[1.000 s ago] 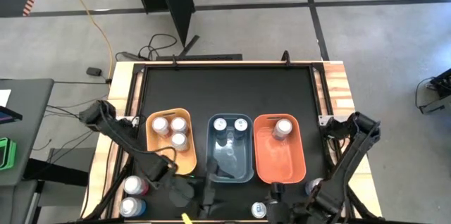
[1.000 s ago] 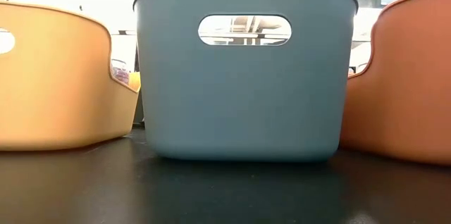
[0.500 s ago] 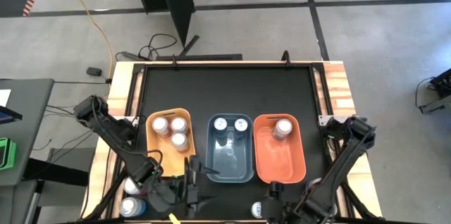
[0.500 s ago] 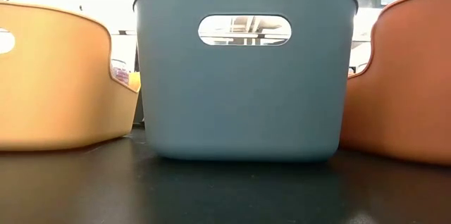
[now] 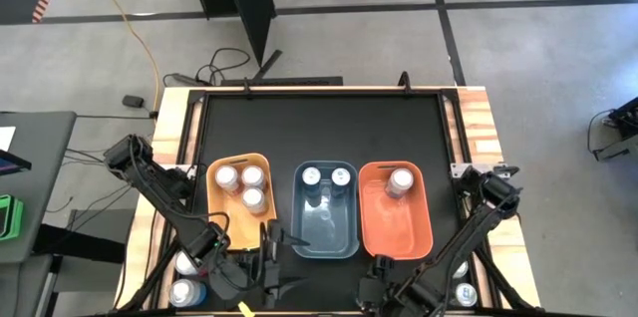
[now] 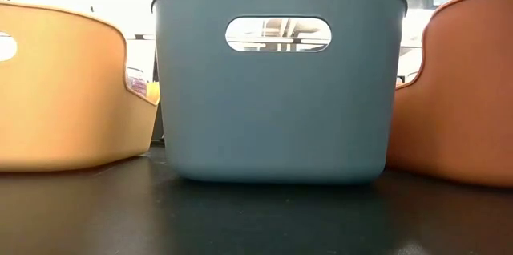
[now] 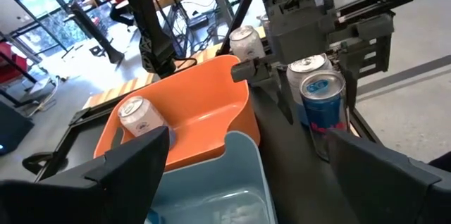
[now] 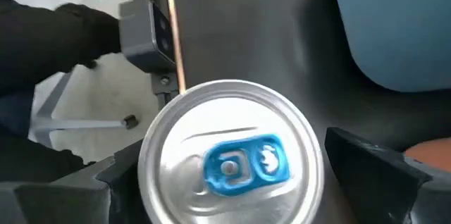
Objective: Sort soda cans
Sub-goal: Put the left blue soda can into the blue bin
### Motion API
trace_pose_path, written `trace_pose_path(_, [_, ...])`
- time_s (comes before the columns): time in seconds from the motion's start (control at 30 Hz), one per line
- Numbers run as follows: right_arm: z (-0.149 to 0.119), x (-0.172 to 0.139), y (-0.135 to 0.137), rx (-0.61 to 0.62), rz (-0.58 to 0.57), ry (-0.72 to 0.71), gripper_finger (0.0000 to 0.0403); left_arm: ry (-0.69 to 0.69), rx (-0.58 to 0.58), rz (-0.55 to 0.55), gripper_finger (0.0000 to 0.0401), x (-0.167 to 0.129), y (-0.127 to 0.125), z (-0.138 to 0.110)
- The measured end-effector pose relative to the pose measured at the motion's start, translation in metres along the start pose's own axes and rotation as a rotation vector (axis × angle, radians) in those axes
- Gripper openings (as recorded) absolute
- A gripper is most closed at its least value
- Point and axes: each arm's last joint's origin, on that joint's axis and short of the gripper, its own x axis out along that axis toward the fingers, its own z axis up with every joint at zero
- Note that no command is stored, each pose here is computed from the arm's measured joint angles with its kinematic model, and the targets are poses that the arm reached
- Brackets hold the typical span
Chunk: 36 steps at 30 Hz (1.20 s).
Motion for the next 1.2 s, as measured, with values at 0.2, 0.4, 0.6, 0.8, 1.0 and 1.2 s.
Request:
trace_pose_path(0.2, [0.000, 0.001, -0.001, 0.004, 0.003, 0.016, 0.0324, 0.000, 0.001, -0.001, 0.0375, 0.000, 0.000, 0.000])
trace_pose_path(0.4, [0.000, 0.001, -0.002, -0.010, 0.004, 0.017, 0.0227, 0.000, 0.008, -0.002, 0.0375, 0.000, 0.000, 0.000])
trace_pose_path(0.6, [0.004, 0.002, -0.004, -0.034, 0.003, 0.012, 0.0221, 0.000, 0.011, -0.003, 0.0375, 0.000, 0.000, 0.000])
trace_pose_path(0.8, [0.007, 0.002, -0.005, -0.064, 0.000, 0.008, 0.0221, 0.019, 0.019, -0.005, 0.0375, 0.000, 0.000, -0.002])
trace_pose_path(1.0, [0.019, -0.010, 0.002, -0.119, 0.030, -0.035, 0.0221, 0.019, 0.015, 0.005, 0.0375, -0.001, 0.001, -0.002])
trace_pose_path(1.2, [0.040, -0.033, 0.007, -0.197, 0.052, -0.083, 0.0221, -0.011, -0.011, 0.040, 0.0375, -0.013, 0.011, 0.009])
